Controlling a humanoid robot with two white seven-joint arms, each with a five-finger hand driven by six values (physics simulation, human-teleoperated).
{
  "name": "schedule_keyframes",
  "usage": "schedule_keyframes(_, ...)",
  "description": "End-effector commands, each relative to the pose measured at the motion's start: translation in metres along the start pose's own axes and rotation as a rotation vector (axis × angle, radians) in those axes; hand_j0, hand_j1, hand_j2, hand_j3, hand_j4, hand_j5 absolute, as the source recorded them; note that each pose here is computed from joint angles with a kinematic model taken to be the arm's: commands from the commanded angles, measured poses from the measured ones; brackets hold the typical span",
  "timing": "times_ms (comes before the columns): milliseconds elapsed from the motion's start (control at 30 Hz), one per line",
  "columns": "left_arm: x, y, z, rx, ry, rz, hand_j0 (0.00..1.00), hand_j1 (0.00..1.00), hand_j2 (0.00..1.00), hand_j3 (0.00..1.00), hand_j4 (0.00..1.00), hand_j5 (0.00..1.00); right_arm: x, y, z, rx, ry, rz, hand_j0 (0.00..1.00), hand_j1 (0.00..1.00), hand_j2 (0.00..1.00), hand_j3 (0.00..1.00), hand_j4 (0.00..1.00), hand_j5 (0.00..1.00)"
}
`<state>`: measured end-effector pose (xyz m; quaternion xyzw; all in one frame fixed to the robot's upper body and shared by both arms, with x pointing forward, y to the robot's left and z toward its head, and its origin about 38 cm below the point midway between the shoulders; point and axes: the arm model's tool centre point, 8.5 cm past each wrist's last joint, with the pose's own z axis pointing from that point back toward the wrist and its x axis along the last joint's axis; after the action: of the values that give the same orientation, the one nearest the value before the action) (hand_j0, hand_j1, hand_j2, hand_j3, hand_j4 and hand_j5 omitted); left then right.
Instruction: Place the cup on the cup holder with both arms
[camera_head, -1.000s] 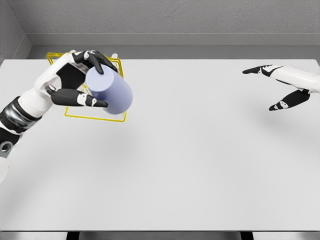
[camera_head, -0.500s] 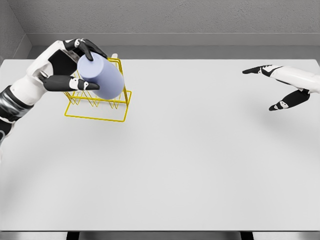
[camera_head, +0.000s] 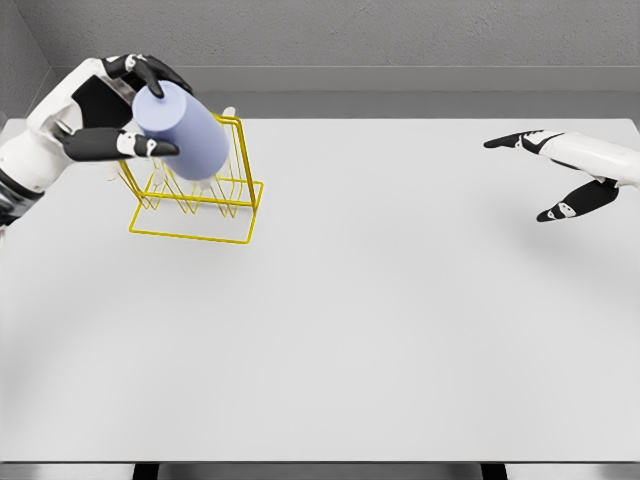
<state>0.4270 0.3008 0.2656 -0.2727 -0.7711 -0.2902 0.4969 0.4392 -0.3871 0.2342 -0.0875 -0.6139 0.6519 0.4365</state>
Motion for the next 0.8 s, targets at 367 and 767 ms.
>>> schedule_keyframes(367, -0.008, 0.006, 0.004, 0.021, 0.043, 0.012, 0.34, 0.34, 0.34, 0.34, 0.34, 0.34, 0.0, 0.0, 0.0, -0.005, -0.001, -0.006, 1.0, 1.0, 1.0, 1.0, 1.0, 1.0)
schedule_keyframes(767, -0.025, -0.005, 0.002, 0.015, 0.064, 0.041, 0.35, 0.35, 0.35, 0.35, 0.35, 0.35, 0.0, 0.0, 0.0, -0.005, -0.001, -0.006, 1.0, 1.0, 1.0, 1.0, 1.0, 1.0)
